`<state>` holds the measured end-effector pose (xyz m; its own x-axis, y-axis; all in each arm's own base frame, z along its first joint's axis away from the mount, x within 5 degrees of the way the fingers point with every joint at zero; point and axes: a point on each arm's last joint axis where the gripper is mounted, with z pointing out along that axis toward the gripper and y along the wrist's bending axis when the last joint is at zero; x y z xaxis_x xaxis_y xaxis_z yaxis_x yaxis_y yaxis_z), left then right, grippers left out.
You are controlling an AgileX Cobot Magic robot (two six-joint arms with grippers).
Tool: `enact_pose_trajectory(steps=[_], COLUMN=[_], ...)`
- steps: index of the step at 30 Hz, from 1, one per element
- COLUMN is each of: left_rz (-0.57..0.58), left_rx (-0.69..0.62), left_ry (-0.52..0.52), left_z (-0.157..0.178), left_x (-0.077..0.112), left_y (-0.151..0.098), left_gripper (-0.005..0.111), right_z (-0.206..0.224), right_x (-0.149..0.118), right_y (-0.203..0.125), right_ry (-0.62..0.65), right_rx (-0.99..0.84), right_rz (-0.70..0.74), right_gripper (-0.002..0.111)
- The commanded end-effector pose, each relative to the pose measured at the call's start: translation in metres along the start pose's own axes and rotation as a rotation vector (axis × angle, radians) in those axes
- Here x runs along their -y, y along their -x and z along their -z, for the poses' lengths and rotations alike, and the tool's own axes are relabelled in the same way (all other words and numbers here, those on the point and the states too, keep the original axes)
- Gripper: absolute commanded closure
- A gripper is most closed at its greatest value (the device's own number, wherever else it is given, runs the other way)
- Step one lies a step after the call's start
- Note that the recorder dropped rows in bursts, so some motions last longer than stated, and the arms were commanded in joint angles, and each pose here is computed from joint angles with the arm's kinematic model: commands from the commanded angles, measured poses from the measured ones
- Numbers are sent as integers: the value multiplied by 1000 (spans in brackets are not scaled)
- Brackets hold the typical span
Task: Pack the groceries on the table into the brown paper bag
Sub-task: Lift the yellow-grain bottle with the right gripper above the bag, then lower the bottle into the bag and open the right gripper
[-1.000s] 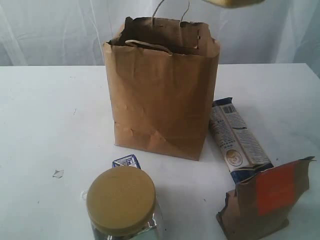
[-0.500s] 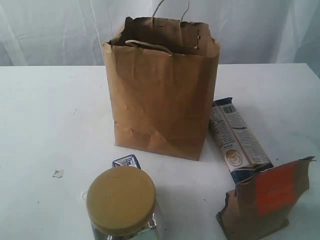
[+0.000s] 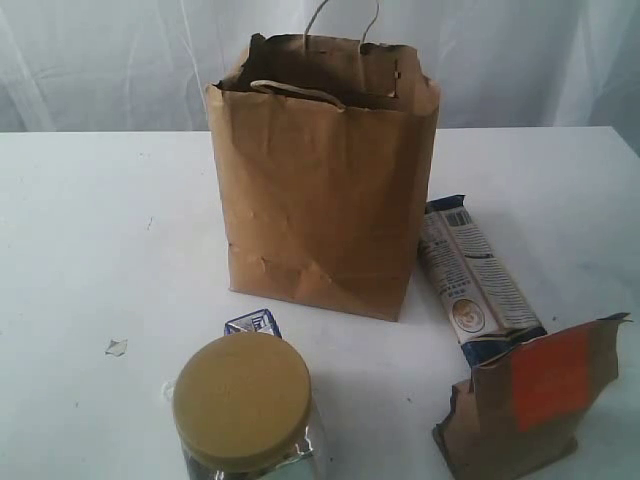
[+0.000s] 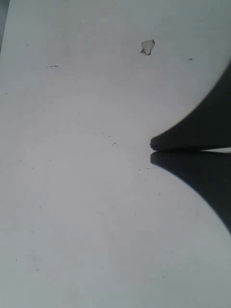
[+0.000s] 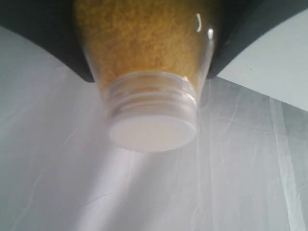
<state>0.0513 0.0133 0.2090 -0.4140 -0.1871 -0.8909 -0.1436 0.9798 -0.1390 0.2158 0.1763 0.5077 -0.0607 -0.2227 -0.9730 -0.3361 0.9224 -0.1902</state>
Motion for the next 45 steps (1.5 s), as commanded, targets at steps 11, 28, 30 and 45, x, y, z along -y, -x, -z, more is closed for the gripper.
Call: enact_pose_trajectory(steps=[11,28,30,45], left_rz=[-7,-7,-7,-7], left_rx=[-5,-5,-5,-5], left_ry=[6,6,6,6], left_z=[-1,-1,-1,-1], left_x=[-1,-1,-1,-1], left_y=[-1,-1,-1,-1], left_gripper=[107,107,107,107], right_z=[-38,-90,-97,-109], right_x=[-6,-13,-10,0], right_y=[-54,-111,-118,-136], right_ry=[92,157,147,28], right_rx=[117,7,-16,-138], right_rz=[105,239,213,170], right_gripper=[108,108,108,97])
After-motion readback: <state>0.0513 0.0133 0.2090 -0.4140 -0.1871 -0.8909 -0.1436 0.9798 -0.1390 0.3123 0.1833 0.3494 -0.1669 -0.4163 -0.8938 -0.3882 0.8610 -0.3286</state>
